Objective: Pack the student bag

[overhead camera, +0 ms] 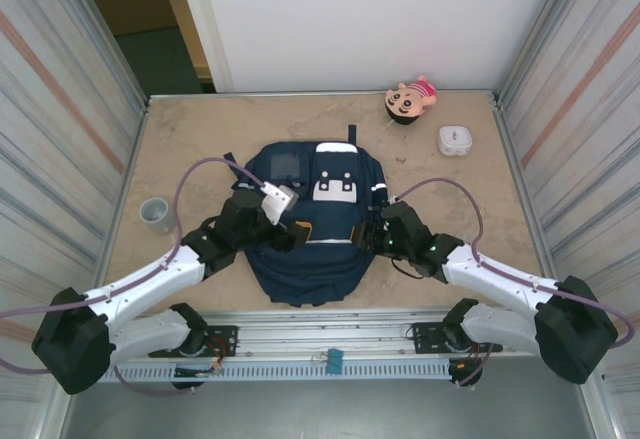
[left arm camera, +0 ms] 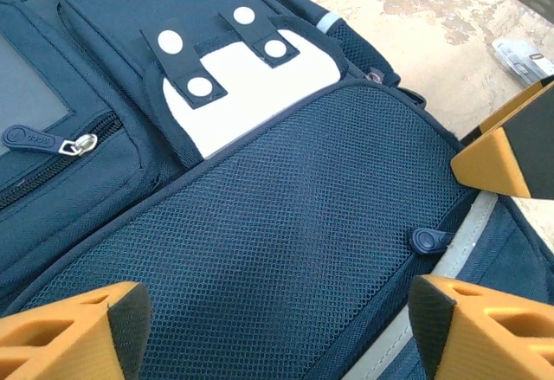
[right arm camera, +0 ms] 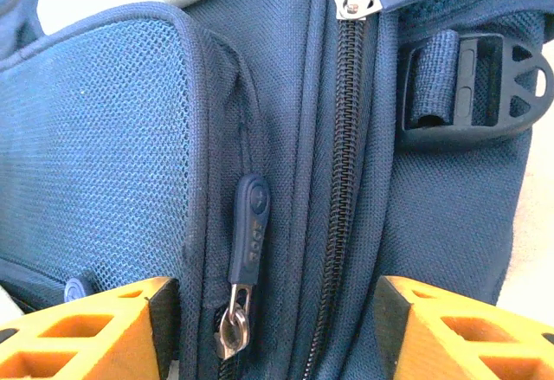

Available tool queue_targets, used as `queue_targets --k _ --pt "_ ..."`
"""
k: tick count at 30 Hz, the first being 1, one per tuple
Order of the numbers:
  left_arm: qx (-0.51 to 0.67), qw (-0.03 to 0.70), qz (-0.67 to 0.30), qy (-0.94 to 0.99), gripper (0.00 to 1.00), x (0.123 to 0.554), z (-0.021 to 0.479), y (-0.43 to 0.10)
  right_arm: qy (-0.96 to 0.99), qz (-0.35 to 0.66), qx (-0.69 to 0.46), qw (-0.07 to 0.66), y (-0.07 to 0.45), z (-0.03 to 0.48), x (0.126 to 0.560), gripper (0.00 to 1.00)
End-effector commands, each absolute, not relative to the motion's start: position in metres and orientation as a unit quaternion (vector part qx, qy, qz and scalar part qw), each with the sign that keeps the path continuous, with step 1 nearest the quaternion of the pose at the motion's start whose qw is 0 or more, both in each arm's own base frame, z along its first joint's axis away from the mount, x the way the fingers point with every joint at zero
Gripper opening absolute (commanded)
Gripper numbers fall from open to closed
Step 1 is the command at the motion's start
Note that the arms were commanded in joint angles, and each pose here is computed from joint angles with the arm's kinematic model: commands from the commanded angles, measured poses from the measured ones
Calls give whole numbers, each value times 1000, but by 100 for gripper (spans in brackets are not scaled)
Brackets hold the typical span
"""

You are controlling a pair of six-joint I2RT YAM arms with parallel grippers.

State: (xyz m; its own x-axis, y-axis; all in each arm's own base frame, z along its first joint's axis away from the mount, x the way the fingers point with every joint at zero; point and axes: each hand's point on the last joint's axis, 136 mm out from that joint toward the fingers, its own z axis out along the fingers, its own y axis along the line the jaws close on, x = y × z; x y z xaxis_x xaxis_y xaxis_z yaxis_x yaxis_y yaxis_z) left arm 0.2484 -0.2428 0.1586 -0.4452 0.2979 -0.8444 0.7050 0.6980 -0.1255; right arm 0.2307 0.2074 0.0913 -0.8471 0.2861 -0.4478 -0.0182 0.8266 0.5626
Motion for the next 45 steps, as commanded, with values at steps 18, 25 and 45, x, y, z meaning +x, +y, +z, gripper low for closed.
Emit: queue_targets --k 18,25,45 --pt "678 334 -215 619 78 172 159 -272 835 297 61 459 157 212 232 65" --pt "710 314 -183 603 79 174 138 -284 839 302 54 449 162 204 231 66" --pt "600 452 -271 602 0 189 164 -269 826 347 -147 420 191 209 231 86"
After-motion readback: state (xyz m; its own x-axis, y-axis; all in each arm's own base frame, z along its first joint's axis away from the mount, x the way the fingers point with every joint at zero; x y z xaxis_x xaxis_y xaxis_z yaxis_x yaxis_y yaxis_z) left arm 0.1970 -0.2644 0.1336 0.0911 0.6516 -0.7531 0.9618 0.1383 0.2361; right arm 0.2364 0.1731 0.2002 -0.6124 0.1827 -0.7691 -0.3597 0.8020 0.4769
